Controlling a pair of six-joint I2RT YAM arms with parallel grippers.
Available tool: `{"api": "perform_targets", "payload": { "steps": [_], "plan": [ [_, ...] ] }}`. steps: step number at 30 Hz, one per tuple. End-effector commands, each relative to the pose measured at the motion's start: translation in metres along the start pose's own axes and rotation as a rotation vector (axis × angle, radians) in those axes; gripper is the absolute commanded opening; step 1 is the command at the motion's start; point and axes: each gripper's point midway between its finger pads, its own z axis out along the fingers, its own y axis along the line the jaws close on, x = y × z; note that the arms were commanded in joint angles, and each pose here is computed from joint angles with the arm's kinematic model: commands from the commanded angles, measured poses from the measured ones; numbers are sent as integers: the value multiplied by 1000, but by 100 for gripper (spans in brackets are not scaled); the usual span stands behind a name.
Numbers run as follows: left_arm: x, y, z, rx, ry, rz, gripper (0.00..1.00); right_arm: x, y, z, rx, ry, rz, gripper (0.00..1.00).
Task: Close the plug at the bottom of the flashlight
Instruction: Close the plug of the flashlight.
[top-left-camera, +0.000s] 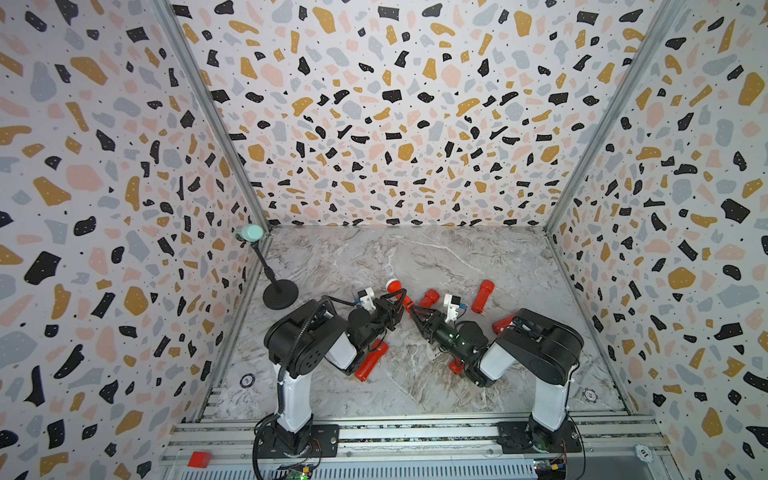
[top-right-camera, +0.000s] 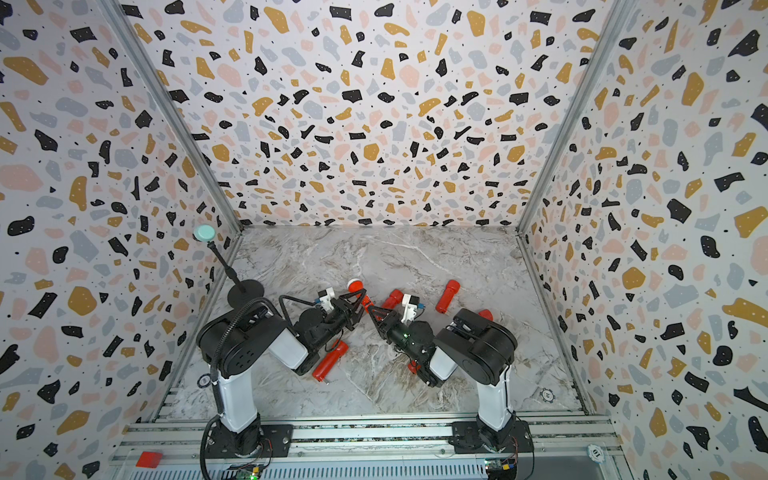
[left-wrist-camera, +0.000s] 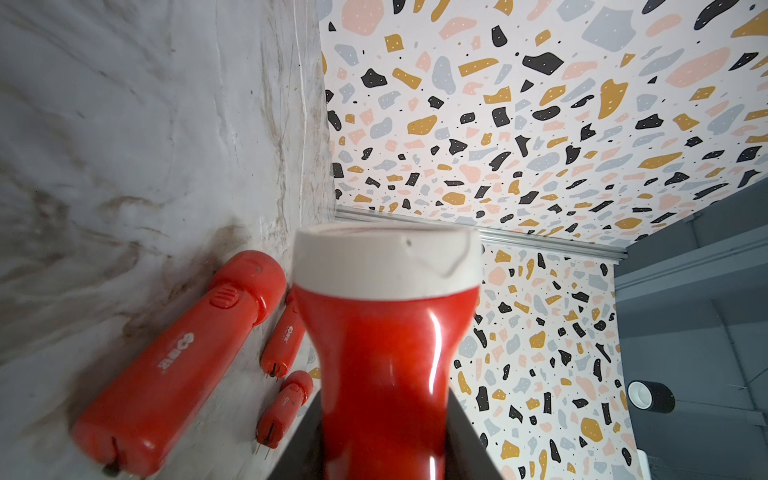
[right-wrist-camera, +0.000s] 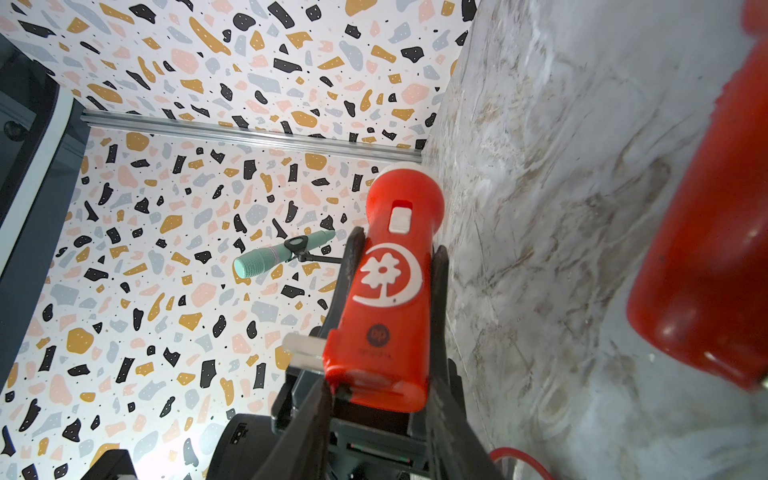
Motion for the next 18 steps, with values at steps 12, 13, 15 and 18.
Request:
{"api": "perform_targets", "payload": {
  "steps": [12, 13, 15, 18],
  "plan": [
    [30, -86, -8, 301, 88, 72, 0, -13, 56, -8, -230, -45, -5, 37],
    [30, -86, -8, 301, 88, 72, 0, -13, 55, -8, -229, -46, -3, 37],
    [32, -88, -8, 307, 93, 73, 0, -14, 54, -9, -227, -46, -2, 37],
    [34, -92, -9, 316, 95, 70, 0, -15, 51, -10, -218, -50, 3, 36]
  ]
}}
